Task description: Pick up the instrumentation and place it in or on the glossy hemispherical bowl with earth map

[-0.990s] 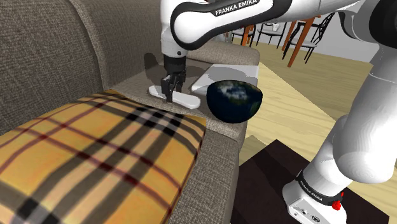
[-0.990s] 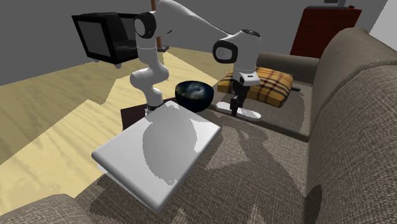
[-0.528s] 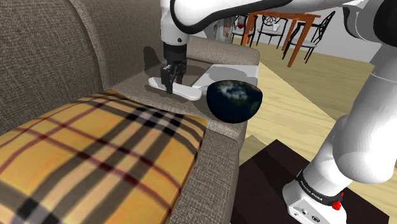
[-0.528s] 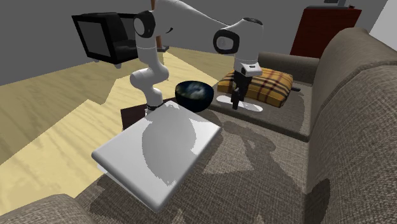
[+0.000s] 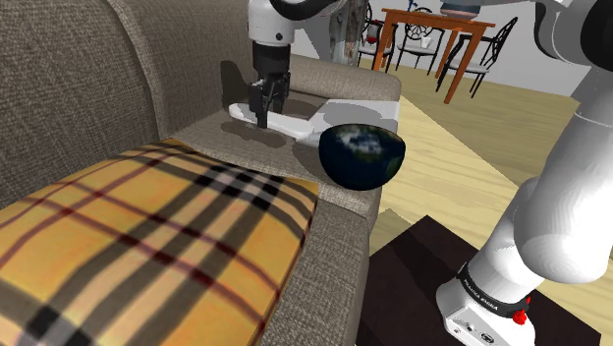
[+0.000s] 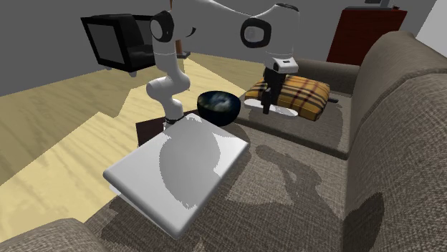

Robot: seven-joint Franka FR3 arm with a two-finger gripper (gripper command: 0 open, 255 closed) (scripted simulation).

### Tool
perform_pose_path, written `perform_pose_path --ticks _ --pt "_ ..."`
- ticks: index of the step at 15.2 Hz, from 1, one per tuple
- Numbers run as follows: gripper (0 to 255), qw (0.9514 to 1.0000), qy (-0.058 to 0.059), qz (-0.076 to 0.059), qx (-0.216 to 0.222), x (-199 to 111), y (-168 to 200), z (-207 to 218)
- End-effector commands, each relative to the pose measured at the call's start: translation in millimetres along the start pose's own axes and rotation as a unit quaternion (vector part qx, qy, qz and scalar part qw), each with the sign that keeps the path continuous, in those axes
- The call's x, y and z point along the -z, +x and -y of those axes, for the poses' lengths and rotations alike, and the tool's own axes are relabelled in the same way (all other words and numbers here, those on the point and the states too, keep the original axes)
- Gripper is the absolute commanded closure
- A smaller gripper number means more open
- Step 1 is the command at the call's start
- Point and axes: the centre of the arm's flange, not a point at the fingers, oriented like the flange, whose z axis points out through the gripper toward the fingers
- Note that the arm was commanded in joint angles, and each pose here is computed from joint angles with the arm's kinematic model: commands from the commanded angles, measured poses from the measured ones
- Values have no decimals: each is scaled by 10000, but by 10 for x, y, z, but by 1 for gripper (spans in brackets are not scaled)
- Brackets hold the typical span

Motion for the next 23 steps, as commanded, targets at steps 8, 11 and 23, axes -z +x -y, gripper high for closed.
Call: perform_pose_path --ticks 8,11,23 --pt "255 10000 0 0 1 473 5 -2" --pt "255 10000 0 0 1 632 5 -5" --pt "255 10000 0 0 1 1134 -259 -30"
